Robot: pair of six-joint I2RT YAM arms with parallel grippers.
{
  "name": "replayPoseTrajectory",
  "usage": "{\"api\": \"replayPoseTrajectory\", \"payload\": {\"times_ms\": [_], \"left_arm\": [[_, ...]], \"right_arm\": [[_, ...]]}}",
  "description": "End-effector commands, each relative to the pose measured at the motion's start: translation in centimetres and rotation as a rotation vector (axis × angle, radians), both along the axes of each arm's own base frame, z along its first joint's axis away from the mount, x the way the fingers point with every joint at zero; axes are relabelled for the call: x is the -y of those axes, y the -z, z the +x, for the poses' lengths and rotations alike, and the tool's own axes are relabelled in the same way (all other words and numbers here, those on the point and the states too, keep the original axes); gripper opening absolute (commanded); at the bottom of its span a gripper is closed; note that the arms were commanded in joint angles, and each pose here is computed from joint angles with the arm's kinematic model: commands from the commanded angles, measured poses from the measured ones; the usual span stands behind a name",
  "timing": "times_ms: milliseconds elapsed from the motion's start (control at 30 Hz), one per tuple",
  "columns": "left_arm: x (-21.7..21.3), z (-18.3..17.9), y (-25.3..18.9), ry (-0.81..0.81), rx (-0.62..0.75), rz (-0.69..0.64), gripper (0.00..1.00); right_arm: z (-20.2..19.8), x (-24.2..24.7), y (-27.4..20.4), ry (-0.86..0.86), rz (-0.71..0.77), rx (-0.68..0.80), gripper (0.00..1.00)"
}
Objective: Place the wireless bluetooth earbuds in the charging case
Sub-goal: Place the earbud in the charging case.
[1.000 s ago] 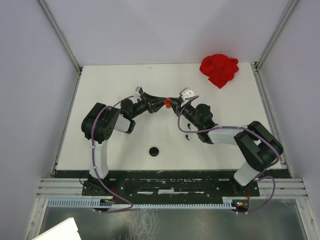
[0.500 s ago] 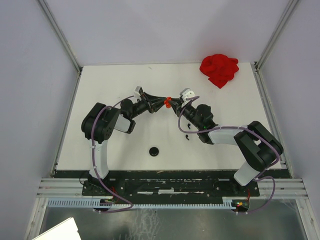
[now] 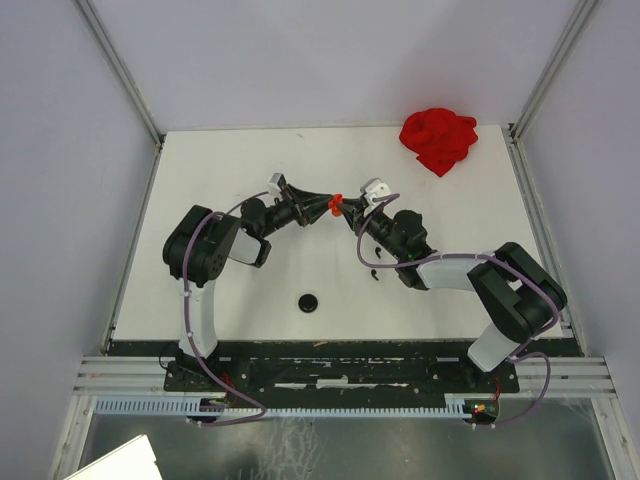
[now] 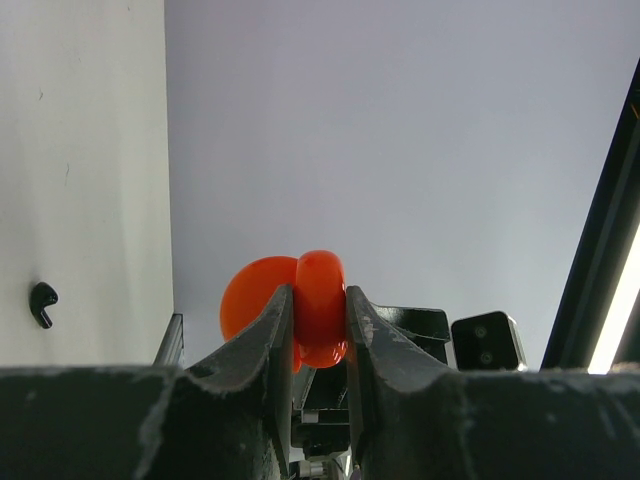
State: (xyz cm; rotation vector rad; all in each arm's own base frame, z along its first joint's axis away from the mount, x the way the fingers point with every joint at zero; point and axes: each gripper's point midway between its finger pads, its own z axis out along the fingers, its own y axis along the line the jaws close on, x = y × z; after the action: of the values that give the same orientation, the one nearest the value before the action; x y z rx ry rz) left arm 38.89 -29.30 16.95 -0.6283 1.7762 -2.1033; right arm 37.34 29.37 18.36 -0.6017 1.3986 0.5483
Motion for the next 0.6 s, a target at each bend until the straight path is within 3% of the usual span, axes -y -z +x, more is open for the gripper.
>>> {"api": "replayPoseTrajectory", "payload": {"times_ms": [0, 133, 400, 567], "left_arm": [[-0.1, -0.3, -1.9, 0.005, 0.055, -0.053, 0.03], [-0.1, -0.2, -1.8, 0.004, 0.054, -0.053, 0.03], [-0.1, -0.1, -1.6, 0.0, 0.05, -0.048, 0.03], [-0.1, -0.1, -1.3, -0.005, 0.048, -0.038, 0.03]], "right_arm": [[-0.1, 0.0, -1.8, -0.004, 0.056, 0.014, 0.08], [-0.3, -0.3, -2.2, -0.014, 0.091, -0.014, 0.28], [-0.7, 0.1, -5.7, -0.012, 0.172, 0.041, 0.43], [-0.9, 1.1, -9.1, 0.015, 0.209, 0.097, 0.46]]}}
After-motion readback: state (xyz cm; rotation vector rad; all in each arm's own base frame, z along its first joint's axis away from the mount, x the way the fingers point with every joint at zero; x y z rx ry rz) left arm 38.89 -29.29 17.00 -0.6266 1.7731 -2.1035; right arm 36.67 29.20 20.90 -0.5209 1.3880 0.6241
